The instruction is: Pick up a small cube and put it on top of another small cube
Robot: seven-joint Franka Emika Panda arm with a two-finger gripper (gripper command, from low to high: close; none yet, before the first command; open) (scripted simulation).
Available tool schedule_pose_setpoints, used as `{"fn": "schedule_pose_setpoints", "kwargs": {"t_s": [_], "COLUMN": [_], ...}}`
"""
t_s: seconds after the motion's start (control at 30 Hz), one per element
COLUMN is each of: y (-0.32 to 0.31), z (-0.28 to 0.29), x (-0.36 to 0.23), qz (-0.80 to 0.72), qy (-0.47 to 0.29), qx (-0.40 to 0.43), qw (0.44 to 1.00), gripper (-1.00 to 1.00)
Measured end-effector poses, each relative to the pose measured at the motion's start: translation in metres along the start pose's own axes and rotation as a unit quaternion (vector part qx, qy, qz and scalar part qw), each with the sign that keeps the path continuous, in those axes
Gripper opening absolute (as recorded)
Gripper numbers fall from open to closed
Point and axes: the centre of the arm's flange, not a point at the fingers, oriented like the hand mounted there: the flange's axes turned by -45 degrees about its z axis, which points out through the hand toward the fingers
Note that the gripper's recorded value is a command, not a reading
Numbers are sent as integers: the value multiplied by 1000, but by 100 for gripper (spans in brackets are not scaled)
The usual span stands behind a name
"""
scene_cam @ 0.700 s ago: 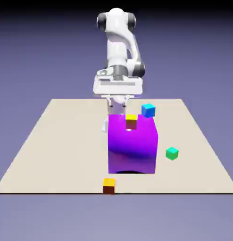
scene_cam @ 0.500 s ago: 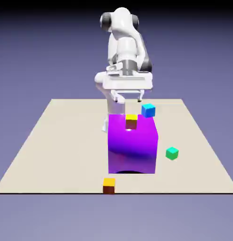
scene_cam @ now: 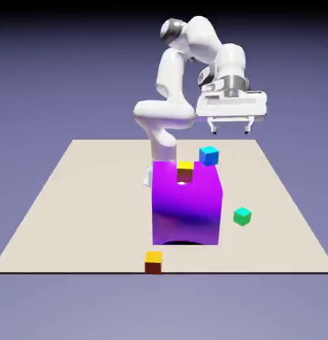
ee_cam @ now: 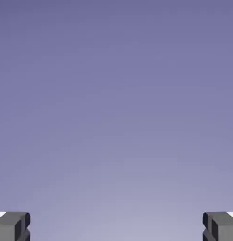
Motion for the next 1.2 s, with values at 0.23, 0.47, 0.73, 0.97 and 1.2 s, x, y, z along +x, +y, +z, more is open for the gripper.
{"fn": "schedule_pose_setpoints", "kwargs": {"t_s": [0.23,0.47,0.73,0.97,1.2], "y": [-57,-100,-124,-119,-98], "z": [2,19,55,95,126], "x": [-57,-129,-227,-321,-394], "qz": [38,76,117,150,172], "qy": [4,14,34,62,91], "qx": [-40,-90,-159,-225,-277], "qw": [998,993,980,961,941], "gripper": [0,0,0,0,0]}}
